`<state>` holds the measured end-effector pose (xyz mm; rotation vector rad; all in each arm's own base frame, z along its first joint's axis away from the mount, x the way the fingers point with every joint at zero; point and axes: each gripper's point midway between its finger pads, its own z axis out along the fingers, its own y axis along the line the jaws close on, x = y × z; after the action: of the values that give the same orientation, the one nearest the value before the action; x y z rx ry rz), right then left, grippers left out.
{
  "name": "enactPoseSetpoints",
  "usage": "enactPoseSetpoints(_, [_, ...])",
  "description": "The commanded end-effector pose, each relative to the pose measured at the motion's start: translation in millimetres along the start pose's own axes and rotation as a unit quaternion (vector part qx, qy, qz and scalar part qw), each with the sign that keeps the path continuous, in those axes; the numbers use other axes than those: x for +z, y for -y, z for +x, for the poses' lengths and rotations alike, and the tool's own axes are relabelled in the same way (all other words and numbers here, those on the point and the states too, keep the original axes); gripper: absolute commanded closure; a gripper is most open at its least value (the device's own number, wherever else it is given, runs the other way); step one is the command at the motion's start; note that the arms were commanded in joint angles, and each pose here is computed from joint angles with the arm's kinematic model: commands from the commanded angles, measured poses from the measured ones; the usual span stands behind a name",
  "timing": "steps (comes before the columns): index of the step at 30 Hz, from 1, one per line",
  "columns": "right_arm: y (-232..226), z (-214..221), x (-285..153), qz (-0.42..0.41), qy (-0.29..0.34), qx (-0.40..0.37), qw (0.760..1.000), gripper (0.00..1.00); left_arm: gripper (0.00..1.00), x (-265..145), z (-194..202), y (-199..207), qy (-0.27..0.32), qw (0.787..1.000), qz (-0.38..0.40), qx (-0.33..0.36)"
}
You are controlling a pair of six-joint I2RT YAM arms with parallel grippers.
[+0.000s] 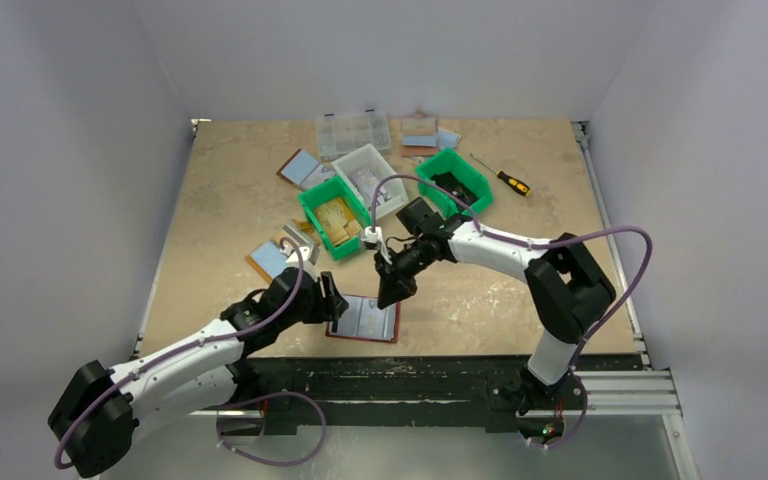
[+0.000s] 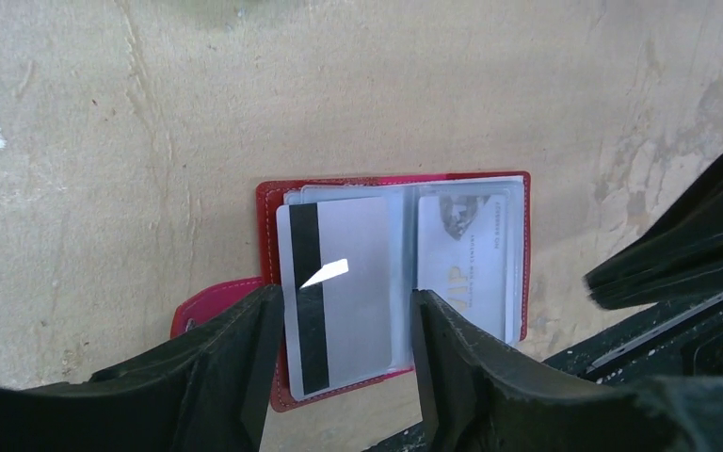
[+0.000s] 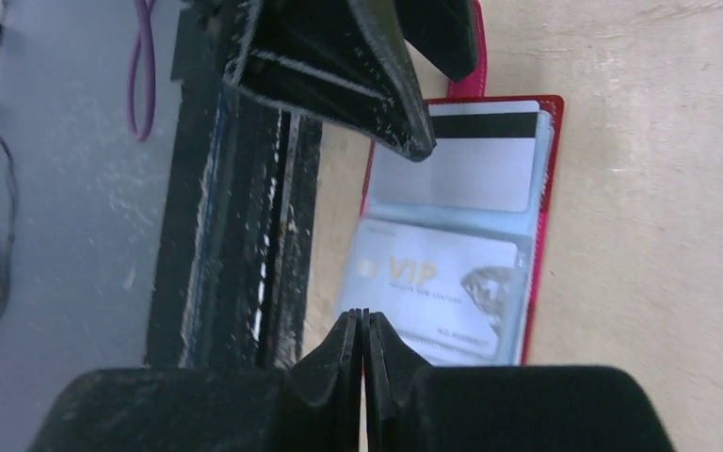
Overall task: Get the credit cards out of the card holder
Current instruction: Pick up the credit card from the card holder.
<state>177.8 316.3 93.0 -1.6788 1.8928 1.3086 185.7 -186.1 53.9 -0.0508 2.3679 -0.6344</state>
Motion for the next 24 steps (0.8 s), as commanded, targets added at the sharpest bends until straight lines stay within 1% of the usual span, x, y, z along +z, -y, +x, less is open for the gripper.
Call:
enactPoseSetpoints(1, [-2.2,-31.0,25.1,-0.024,0.063,0.084,0.994,0.95,0.44,-4.5,-9.2,-2.5,0.025,1.0,-0.001,0.002])
enactPoseSetpoints(3, [1.1,-31.6,36.0,-0.017,0.066,0.109,0.992,0.99,0.43,-2.9,-4.8,0.6,0.021,1.0,0.013,0.002])
enactPoseSetpoints(5, [3.4,-31.9,43.6,-0.007,0.066,0.14,0.988,1.0,0.43,0.0,-1.2,1.1,0.02,1.0,0.022,-0.003])
enactPoseSetpoints(8, [10.9,-35.9,53.0,0.016,0.073,0.164,0.984,1.0,0.43,4.8,2.3,-2.0,0.019,1.0,0.019,-0.007])
enactPoseSetpoints(12, [21.5,-27.5,68.2,0.025,0.057,0.197,0.978,1.0,0.43,9.7,4.6,-5.2,0.014,1.0,0.013,-0.009])
enactPoseSetpoints(14, [25.5,-22.6,74.5,0.034,0.045,0.203,0.978,1.0,0.43,10.4,4.3,-4.8,0.015,1.0,0.014,-0.011])
enactPoseSetpoints(18, [41.3,-8.2,82.7,0.086,0.019,0.205,0.975,1.0,0.43,11.5,10.1,-4.9,0.007,1.0,0.024,-0.018])
enactPoseSetpoints(20, [47.7,-3.8,84.8,0.108,0.011,0.206,0.973,1.0,0.43,12.6,6.8,1.7,0.016,0.999,0.042,-0.025])
enactPoseSetpoints(24, [55.8,0.4,91.6,0.131,0.0,0.205,0.97,1.0,0.44,14.3,12.6,4.1,0.011,0.998,0.057,-0.036])
